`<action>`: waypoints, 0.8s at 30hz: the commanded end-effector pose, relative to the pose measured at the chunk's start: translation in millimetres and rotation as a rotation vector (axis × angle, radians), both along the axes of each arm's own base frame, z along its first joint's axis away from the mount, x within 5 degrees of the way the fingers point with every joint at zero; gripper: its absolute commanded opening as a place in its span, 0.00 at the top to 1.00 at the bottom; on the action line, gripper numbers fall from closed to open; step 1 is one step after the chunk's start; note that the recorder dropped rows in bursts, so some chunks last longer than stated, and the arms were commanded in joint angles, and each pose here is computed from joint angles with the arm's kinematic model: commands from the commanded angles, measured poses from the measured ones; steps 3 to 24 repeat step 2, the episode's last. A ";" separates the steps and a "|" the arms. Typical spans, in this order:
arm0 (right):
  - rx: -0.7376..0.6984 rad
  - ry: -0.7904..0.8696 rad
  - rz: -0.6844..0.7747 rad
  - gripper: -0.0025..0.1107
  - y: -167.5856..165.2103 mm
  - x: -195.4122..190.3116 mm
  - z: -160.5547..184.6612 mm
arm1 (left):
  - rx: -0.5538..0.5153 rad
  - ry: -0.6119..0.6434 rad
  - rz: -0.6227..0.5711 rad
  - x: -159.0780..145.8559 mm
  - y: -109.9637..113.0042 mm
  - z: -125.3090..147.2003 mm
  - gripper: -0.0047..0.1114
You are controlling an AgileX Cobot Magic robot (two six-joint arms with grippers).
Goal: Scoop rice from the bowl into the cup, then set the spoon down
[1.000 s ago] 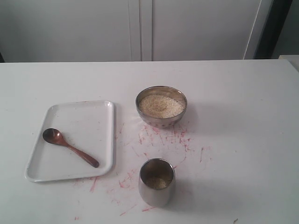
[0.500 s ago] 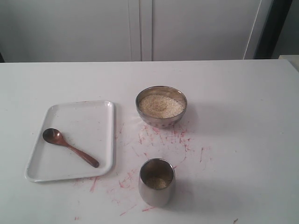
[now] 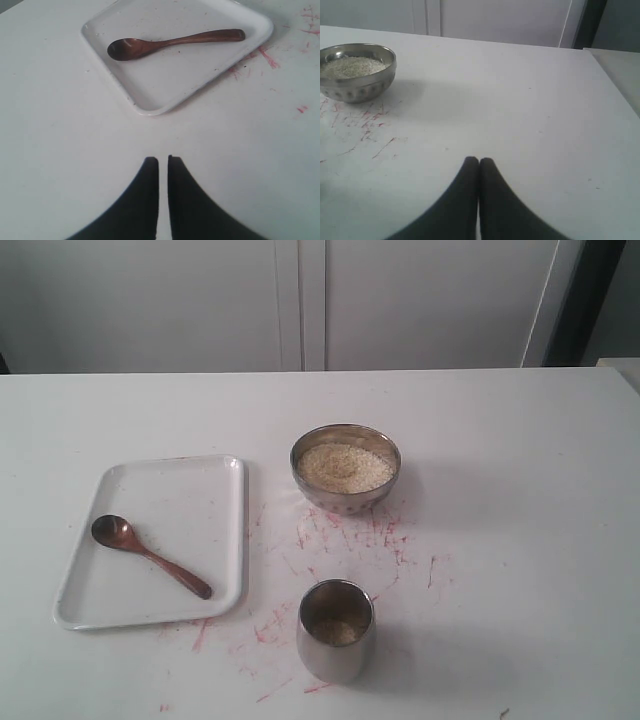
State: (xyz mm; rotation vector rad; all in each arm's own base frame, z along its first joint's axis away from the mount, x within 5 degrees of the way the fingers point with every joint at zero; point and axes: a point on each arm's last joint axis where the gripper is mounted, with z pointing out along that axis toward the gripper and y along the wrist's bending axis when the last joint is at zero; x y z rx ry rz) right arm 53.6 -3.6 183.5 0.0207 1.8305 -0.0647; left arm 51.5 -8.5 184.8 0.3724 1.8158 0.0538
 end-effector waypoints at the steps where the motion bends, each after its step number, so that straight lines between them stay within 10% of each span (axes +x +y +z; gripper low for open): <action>1: -0.015 -0.002 -0.006 0.98 -0.6 -0.2 -1.3 | 0.001 0.040 0.000 -0.9 0.0 -5.8 0.84; 24: -0.015 -0.002 -0.006 0.98 -0.6 -0.2 -1.3 | 0.001 0.040 0.000 -0.9 0.0 -5.8 0.84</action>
